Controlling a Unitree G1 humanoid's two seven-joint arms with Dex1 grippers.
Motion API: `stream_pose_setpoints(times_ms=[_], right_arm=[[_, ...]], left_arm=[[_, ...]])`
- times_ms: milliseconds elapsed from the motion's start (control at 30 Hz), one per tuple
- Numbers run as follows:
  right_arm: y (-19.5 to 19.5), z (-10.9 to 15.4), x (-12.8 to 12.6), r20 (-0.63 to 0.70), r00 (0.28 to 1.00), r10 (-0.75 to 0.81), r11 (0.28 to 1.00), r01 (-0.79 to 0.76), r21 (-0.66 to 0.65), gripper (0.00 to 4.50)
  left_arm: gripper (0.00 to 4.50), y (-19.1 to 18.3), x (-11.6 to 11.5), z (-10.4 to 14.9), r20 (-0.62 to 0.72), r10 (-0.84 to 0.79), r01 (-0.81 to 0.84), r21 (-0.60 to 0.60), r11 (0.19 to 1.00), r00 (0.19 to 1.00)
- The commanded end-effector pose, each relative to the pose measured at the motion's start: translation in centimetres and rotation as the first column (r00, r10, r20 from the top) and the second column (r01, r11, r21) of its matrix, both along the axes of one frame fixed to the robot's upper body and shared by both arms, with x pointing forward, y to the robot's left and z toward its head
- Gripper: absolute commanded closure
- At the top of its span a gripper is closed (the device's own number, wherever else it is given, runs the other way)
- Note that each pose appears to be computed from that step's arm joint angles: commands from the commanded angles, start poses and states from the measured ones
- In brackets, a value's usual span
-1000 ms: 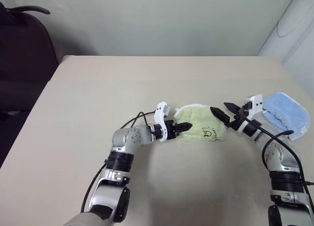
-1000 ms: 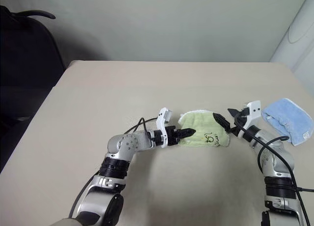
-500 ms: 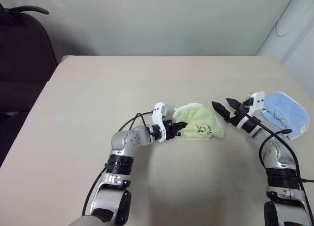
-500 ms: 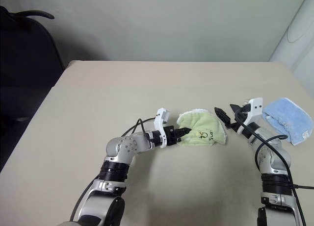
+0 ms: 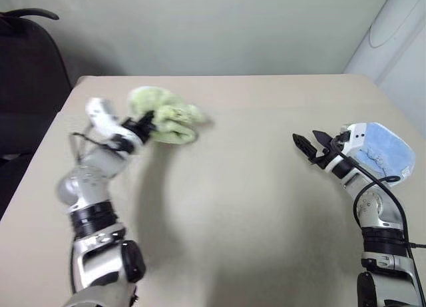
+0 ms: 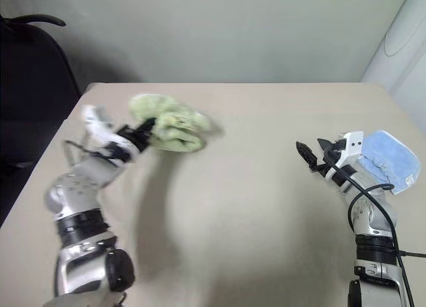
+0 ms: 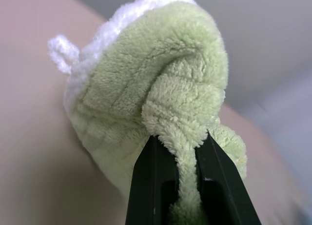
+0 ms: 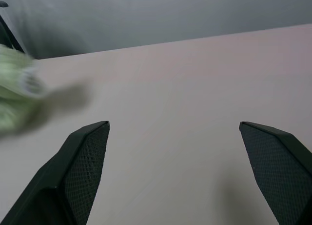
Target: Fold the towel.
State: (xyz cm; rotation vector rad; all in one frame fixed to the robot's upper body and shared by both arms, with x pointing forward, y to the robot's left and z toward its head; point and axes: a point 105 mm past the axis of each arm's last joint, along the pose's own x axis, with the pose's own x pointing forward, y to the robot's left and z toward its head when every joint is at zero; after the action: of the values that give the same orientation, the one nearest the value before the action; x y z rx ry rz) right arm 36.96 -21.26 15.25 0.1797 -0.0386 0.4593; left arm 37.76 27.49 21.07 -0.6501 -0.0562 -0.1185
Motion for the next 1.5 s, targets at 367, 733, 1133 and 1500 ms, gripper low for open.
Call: stream_pose_setpoints(times_ms=[367,733,1133,1500], right_arm=[[1.8,1.1,1.0,0.046,0.996,0.077,0.997,-0.077,-0.007,0.0],[2.7,0.7,0.6,0.049,0.993,0.108,0.994,-0.108,-0.006,0.0],[2.8,-0.3,-0.5,0.024,0.992,0.125,0.992,-0.125,-0.016,0.0],[6.4,-0.5,-1.1,0.061,0.956,0.287,0.953,-0.279,-0.121,0.0]], left_arm=[[3.22,8.4,-8.0,-9.5,-0.208,0.387,-0.421,-0.155,0.894,0.898],[0.03,9.0,-9.5,-9.2,-0.177,0.359,-0.385,-0.146,0.911,0.917],[0.03,8.9,-16.3,-5.4,0.014,0.218,-0.217,0.188,0.958,0.976],[0.03,-7.7,-8.2,-5.0,0.02,-0.341,0.258,0.613,0.747,0.94]])
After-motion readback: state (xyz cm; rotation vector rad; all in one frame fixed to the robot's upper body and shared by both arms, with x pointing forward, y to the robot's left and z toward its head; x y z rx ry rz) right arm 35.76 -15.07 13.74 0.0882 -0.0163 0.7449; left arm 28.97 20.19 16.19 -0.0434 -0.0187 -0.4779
